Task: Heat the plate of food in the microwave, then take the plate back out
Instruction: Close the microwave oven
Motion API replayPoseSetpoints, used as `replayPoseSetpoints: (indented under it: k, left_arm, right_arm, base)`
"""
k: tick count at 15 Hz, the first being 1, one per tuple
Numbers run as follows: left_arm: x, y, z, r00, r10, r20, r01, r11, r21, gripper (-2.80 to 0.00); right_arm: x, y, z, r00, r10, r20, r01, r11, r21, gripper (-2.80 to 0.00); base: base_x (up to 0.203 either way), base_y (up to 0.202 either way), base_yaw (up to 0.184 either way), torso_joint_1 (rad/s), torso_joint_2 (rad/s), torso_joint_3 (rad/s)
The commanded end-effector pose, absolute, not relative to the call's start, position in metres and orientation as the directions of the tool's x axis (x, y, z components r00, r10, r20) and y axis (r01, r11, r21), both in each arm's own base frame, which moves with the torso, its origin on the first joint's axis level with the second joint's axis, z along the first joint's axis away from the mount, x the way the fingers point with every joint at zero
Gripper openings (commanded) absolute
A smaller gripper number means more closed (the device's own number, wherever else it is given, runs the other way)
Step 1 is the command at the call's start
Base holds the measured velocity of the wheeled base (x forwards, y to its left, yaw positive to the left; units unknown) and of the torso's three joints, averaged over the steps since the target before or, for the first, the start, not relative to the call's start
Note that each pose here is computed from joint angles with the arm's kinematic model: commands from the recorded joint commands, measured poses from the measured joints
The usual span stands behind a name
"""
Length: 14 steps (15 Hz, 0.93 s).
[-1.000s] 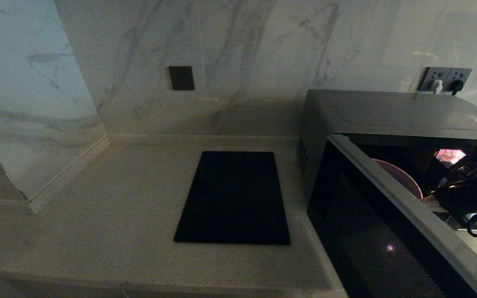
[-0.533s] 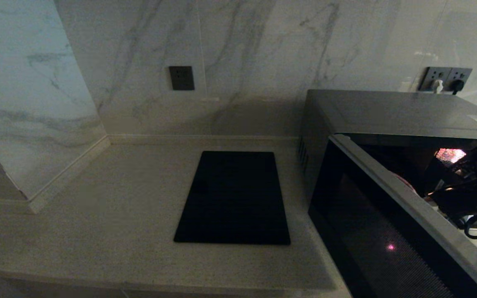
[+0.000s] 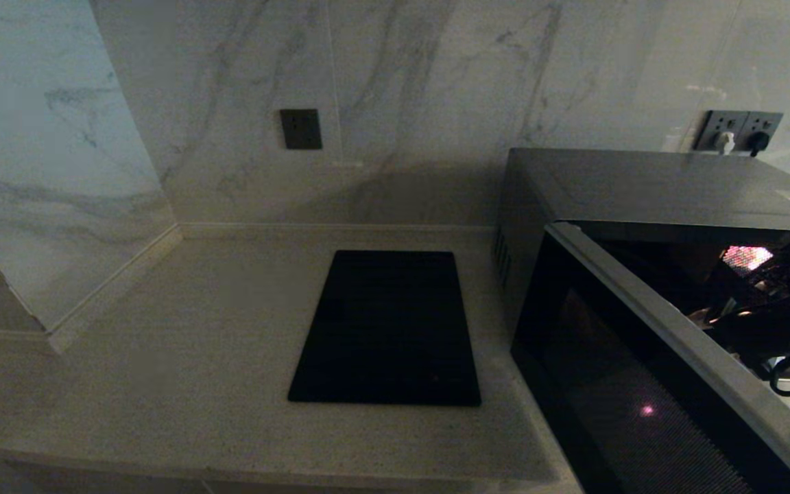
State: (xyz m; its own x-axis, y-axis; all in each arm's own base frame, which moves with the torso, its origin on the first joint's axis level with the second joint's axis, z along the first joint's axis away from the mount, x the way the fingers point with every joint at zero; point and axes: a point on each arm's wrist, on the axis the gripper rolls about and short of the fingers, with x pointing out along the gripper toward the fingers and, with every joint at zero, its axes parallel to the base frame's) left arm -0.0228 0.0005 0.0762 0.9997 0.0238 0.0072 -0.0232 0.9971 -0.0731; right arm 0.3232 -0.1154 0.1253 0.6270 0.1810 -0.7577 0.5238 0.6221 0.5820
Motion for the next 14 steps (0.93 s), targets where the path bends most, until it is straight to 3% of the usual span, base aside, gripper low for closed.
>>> replayPoseSetpoints:
  k: [1, 8, 14]
  left_arm:
    - [-0.023, 0.0, 0.076, 1.0, 0.025, 0.008, -0.024, 0.997, -0.074, -2.8]
    - [-0.023, 0.0, 0.076, 1.0, 0.025, 0.007, -0.024, 0.997, -0.074, -2.8]
    - [-0.023, 0.0, 0.076, 1.0, 0.025, 0.006, -0.024, 0.997, -0.074, -2.8]
  right_arm:
    - [0.319, -0.115, 0.133, 0.642, 0.175, -0.746, 0.516, 0.622, 0.589, 0.0]
    - [0.271, -0.115, 0.167, 0.7, 0.092, -0.708, 0.518, 0.617, 0.592, 0.0]
    - [0.189, -0.083, 0.205, 0.775, -0.058, -0.629, 0.497, 0.67, 0.552, 0.0]
  base:
    - [0.0, 0.0, 0.0, 0.0, 0.0, 0.0]
    - [0.0, 0.0, 0.0, 0.0, 0.0, 0.0]
    - [0.0, 0.0, 0.0, 0.0, 0.0, 0.0]
